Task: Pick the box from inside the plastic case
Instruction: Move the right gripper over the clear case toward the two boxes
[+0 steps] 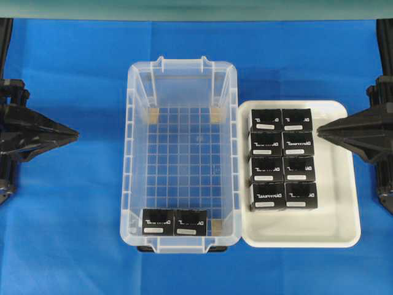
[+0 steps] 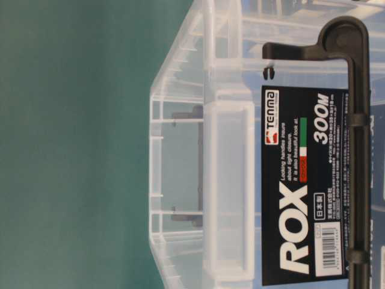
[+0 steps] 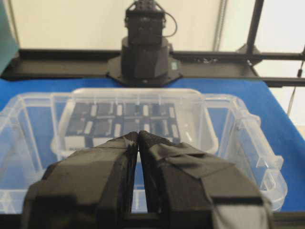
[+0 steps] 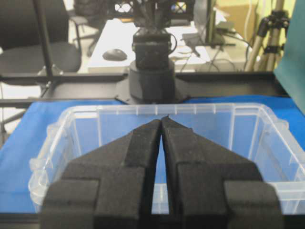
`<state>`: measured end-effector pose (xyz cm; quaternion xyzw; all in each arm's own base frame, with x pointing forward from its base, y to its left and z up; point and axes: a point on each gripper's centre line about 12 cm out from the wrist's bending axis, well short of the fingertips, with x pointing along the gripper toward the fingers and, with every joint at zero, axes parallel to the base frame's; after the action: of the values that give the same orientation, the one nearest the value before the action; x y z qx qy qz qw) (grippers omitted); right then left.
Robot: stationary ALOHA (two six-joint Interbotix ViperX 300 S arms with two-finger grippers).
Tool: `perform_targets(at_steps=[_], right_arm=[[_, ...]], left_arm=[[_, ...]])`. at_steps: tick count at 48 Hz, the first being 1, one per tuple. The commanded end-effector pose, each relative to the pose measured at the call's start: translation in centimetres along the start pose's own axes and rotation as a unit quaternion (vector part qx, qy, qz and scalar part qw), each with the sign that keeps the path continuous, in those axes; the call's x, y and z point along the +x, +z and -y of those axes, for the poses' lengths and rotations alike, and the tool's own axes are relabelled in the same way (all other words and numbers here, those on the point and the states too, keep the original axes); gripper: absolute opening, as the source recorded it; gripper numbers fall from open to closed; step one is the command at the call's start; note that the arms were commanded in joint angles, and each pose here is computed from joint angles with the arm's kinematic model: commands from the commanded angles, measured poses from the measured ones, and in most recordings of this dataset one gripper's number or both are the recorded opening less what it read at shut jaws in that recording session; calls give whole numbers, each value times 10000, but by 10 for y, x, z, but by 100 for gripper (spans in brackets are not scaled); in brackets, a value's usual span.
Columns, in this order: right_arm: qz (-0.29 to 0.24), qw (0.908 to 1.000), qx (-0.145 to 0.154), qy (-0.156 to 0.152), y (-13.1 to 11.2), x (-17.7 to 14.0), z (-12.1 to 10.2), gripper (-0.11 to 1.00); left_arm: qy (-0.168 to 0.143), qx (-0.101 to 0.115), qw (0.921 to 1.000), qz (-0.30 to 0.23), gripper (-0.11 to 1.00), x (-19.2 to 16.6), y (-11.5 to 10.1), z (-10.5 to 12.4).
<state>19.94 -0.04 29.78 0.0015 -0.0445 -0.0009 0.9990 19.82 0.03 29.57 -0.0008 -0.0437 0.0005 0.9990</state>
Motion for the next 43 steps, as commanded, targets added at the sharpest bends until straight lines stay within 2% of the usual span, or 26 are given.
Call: perform_targets(at_steps=[1, 4, 8, 16, 20, 28, 31, 43], right_arm=[[107, 9999, 113, -12, 10, 4, 0, 14], [-7, 9990, 435, -73, 15, 9, 2, 15], [-324, 9957, 861, -137, 20, 19, 3, 3], [-964, 9881, 1189, -119, 39, 45, 0, 0], [-1599, 9775, 1372, -107, 42, 67, -4, 0], [-2696, 9496, 1591, -149, 39, 112, -10, 0], [-3113, 9358, 1642, -192, 35, 132, -12, 0], [-4456, 8824, 1500, -183, 19, 191, -21, 0]], left_arm=[[12, -7, 10000, 23, 14, 2, 8, -1], [14, -38, 9999, -107, 9, 2, 8, -1], [21, -45, 9997, -253, -2, 1, 10, -1], [30, -53, 9988, -491, -6, -4, 12, -1], [34, -61, 9980, -636, -6, -5, 9, -1], [37, -61, 9973, -735, -5, -5, 10, -1], [53, -60, 9973, -735, -5, -5, 11, -2], [55, -68, 9970, -766, -5, -5, 12, -2]])
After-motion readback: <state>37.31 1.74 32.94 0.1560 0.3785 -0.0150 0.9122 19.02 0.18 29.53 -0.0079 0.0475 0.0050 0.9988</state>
